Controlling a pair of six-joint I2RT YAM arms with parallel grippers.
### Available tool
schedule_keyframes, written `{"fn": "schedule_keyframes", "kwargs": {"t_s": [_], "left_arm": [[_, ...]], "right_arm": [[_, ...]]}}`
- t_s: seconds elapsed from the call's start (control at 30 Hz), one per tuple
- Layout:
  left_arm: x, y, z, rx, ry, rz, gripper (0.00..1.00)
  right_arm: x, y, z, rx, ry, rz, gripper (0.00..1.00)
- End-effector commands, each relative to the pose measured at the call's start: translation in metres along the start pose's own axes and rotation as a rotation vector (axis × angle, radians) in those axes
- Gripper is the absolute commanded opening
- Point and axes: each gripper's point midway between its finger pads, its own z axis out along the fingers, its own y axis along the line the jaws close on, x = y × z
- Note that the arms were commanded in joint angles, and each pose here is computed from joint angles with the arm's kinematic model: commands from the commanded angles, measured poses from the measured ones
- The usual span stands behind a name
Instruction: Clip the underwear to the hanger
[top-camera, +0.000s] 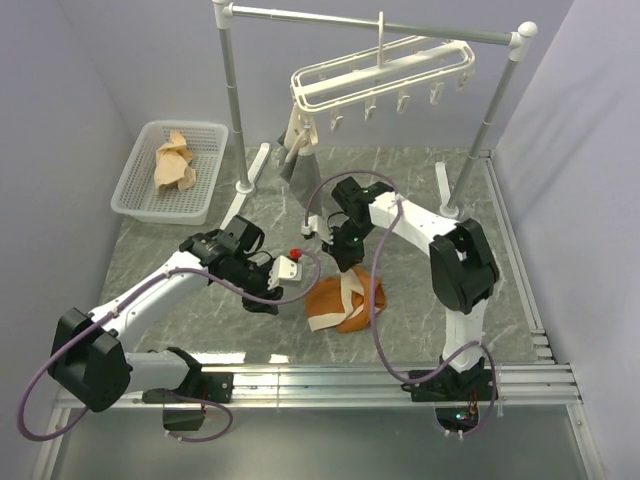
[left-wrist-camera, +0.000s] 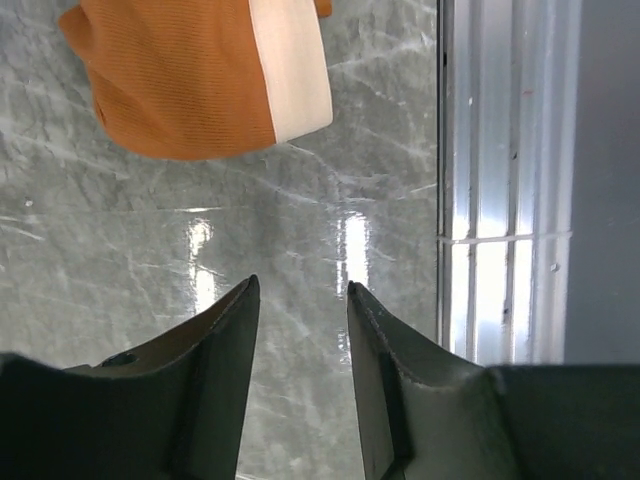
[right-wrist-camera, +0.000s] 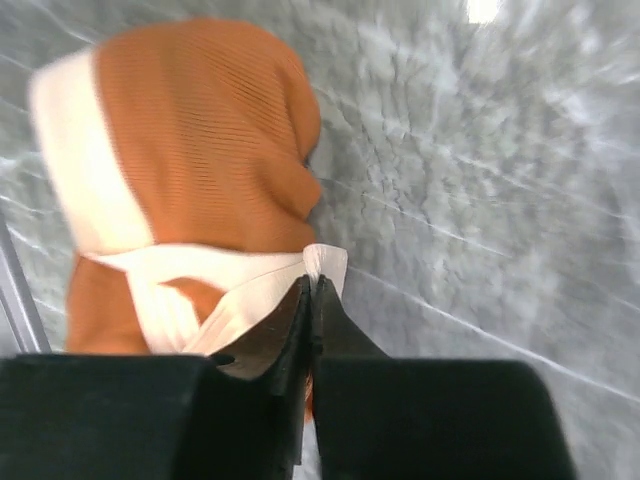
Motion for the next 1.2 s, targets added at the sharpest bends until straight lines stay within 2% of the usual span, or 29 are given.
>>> {"fn": "schedule_keyframes", "kwargs": {"t_s": [0.0,0.17,0.27,0.3,0.43,0.57,0.8,1.0,1.1,1.17], "left_arm": [[0.0,0.01,0.007,-0.005,0.017,0.127,0.45],[-0.017,0.017,0.029,0.003,-0.007,0.28,0.45],[-0.022,0.014,0.049,-0.017,0.006,0.46,0.45],[-0.015,0.004,0.061,0.007,0.022,0.503,0.45],[-0.011,0.002,0.082,-0.017,0.038,0.666,0.44],[-0.013,0.005,0.098,-0.039,0.034,0.718,0.44],[-0.03,0.01,0.115,-0.054,0.009,0.781,0.43],[0.0,0.022,0.139,0.008,0.129,0.838,0.4],[-0.003,0.025,0.146,0.015,0.12,0.851,0.38],[-0.005,0.026,0.153,0.04,0.115,0.825,0.32]], "right_arm": [[-0.027,0.014,-0.044,0.053,-0.123,-0.05,0.0],[-0.035,0.023,-0.083,0.12,-0.249,-0.01,0.0],[-0.028,0.025,-0.097,0.156,-0.311,0.054,0.0],[-0.022,0.027,-0.094,0.152,-0.318,0.081,0.0],[-0.015,0.028,-0.112,0.23,-0.409,0.133,0.0],[-0.013,0.034,-0.118,0.246,-0.462,0.188,0.0],[-0.008,0.038,-0.111,0.238,-0.477,0.232,0.0],[-0.007,0.036,-0.115,0.252,-0.503,0.272,0.0],[-0.006,0.036,-0.118,0.264,-0.524,0.285,0.0],[-0.006,0.035,-0.121,0.273,-0.532,0.287,0.0]]}}
